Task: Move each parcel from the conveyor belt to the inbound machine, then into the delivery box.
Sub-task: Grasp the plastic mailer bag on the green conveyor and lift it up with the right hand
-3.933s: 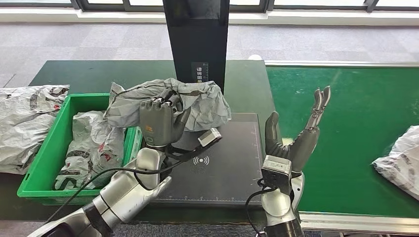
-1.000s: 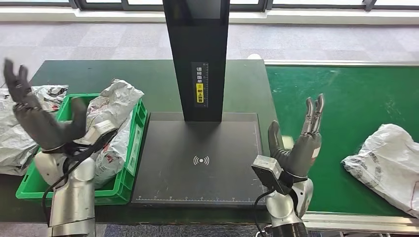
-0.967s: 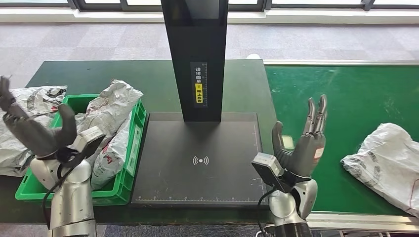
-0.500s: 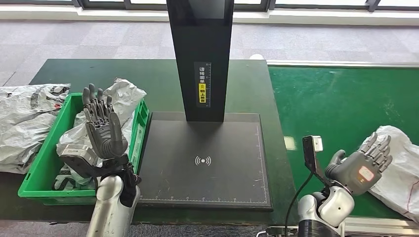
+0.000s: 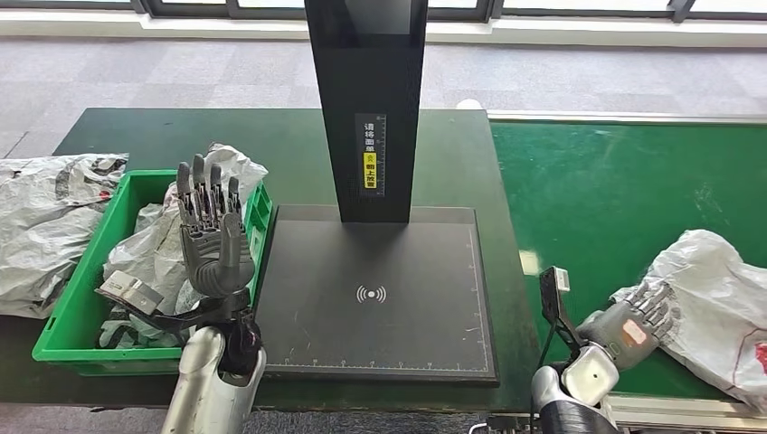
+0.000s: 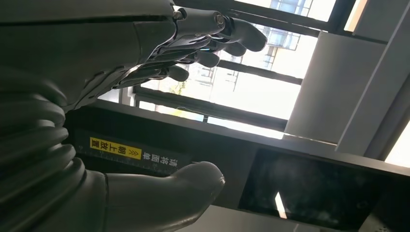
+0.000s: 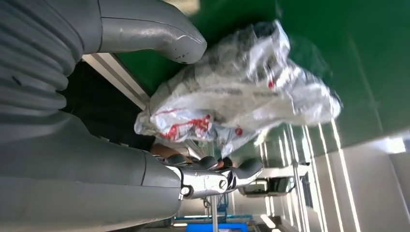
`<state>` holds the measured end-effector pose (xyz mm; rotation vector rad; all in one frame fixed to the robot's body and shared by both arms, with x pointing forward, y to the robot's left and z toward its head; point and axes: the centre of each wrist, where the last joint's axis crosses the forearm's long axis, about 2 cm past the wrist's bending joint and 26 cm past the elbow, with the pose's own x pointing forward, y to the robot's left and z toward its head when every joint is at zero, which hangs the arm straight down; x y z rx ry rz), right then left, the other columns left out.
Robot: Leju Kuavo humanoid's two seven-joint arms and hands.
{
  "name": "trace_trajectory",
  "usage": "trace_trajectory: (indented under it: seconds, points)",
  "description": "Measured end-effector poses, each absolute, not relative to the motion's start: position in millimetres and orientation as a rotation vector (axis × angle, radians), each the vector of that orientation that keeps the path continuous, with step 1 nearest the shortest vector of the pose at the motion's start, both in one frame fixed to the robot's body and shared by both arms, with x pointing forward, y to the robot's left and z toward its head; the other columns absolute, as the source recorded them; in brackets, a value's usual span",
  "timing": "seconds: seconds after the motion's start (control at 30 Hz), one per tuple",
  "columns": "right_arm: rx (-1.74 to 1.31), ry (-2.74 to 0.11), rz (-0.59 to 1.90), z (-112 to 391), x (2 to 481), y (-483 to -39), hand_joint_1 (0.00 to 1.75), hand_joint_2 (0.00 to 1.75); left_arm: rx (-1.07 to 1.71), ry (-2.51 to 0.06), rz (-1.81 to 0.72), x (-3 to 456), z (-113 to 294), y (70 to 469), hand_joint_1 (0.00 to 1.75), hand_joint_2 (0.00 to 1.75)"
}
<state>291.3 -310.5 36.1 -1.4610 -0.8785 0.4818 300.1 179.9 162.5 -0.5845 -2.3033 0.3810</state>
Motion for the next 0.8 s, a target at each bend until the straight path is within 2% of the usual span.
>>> trace_trajectory:
  seconds: [0.4,0.8]
  points:
    - [-1.355,-0.752,0.599,6,280,-310,0.0,1.75,-0.615,-2.288,0.332,300,158,177,0.0,1.75]
    - [-1.379,-0.654,0.548,0,274,-322,0.0,1.75,-0.628,-2.267,0.278,300,155,168,0.0,1.75]
